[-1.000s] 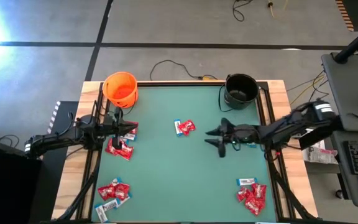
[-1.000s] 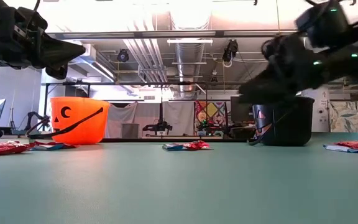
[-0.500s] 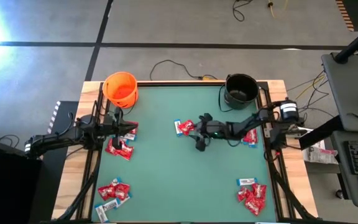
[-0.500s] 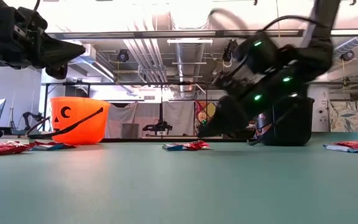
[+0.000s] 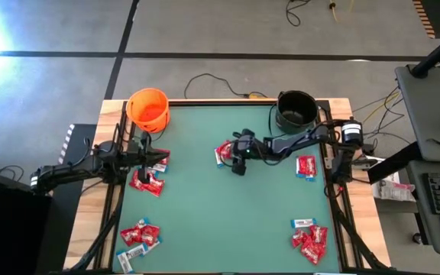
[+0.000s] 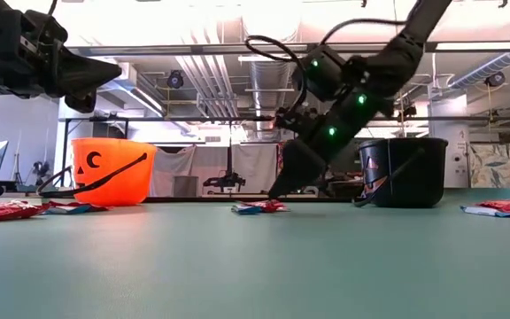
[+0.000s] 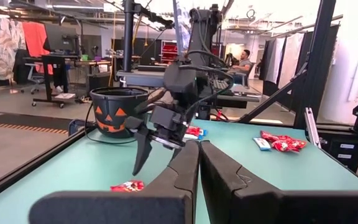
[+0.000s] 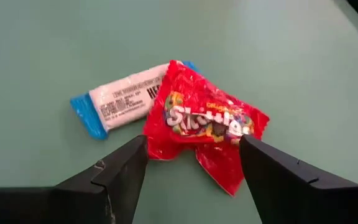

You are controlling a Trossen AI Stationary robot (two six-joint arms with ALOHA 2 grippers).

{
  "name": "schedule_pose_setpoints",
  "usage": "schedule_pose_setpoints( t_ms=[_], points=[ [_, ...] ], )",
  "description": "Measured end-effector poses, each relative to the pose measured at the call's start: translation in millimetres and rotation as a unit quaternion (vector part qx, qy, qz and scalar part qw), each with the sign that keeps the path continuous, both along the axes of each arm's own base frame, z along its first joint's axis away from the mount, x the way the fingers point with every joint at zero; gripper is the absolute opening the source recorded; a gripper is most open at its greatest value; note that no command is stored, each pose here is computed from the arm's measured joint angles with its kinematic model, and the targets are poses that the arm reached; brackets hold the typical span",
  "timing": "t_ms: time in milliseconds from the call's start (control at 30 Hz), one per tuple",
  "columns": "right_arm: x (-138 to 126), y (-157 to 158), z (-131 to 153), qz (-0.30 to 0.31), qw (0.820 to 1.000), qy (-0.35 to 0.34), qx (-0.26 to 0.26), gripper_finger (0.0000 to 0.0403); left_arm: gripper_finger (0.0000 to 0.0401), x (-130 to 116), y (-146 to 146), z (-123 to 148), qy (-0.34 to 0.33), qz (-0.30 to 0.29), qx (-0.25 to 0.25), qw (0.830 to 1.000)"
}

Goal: Sort candy by brand, put in halloween buckets
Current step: Put the red candy into the black bucket

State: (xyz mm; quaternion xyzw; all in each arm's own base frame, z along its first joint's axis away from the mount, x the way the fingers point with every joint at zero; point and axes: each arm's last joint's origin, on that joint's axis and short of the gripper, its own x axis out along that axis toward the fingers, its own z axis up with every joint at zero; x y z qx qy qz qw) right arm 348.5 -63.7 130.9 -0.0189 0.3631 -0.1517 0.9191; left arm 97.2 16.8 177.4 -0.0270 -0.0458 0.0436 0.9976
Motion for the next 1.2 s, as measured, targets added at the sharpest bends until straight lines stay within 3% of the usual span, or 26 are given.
schedule_pose_setpoints(
  t_ms=[200,433,600,733,900,1200],
  points=[
    [14,-12,21,-0.032,0.998,-0.04,0.025,0.0267,0.0,0,0,0,0.001,0.0,0.0,1.0],
    [21,-24,5,-0.031,0.999,-0.011,0.039,0.0318,0.0,0,0,0,0.001,0.0,0.0,1.0],
    [20,-23,-18,-0.034,0.998,0.025,0.051,0.0321,0.0,0,0,0,-0.001,0.0,0.0,1.0],
    [22,-24,-32,-0.044,0.997,0.031,0.057,0.0292,0.0,0,0,0,-0.001,0.0,0.0,1.0],
    [23,-24,-42,-0.054,0.996,0.038,0.065,0.022,0.0,0,0,0,0.0,0.0,0.0,1.0],
    [19,-23,-26,-0.054,0.996,0.036,0.06,0.0101,0.0,0,0,0,-0.001,0.0,0.0,1.0]
  ],
)
